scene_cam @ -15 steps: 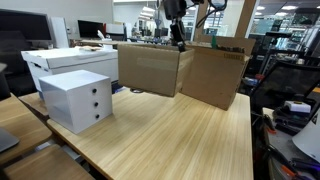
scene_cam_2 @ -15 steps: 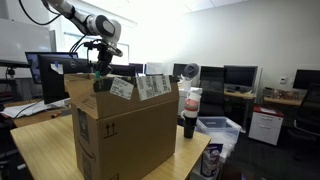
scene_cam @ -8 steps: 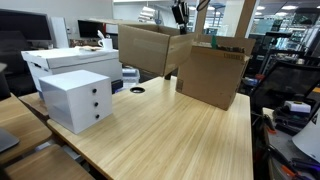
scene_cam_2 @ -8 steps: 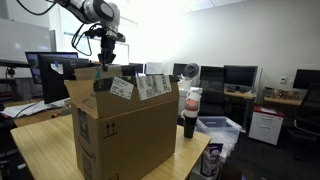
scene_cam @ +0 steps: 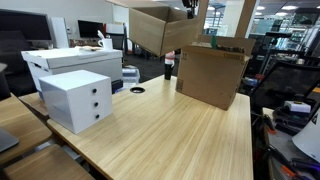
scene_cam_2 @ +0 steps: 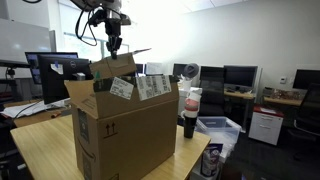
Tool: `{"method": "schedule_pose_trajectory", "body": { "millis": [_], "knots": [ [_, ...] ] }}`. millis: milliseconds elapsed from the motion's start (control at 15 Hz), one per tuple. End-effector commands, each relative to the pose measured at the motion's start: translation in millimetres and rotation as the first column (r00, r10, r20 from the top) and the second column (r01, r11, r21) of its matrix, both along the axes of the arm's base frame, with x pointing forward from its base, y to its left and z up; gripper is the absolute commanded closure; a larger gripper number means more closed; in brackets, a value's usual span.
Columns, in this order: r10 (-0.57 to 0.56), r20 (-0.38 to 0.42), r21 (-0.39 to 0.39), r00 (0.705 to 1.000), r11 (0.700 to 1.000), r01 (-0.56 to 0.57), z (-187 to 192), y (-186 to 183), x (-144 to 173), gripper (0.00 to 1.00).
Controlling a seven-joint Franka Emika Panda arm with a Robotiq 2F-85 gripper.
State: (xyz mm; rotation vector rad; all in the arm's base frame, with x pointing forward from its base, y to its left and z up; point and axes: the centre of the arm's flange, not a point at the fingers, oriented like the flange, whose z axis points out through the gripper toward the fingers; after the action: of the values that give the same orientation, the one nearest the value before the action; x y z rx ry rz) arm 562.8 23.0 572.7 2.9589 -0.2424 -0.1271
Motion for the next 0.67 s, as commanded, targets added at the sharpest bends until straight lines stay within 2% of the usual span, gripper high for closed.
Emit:
{"method": "schedule_pose_trajectory", "body": {
  "millis": [0, 600],
  "knots": [
    [-0.102, 0.065, -0.061, 0.993, 0.992, 0.106, 29.1, -27.6, -16.4, 0.95],
    [-0.254, 0.13, -0.115, 0.958, 0.956, 0.269, 52.2, -81.2, -33.9, 0.95]
  ]
}}
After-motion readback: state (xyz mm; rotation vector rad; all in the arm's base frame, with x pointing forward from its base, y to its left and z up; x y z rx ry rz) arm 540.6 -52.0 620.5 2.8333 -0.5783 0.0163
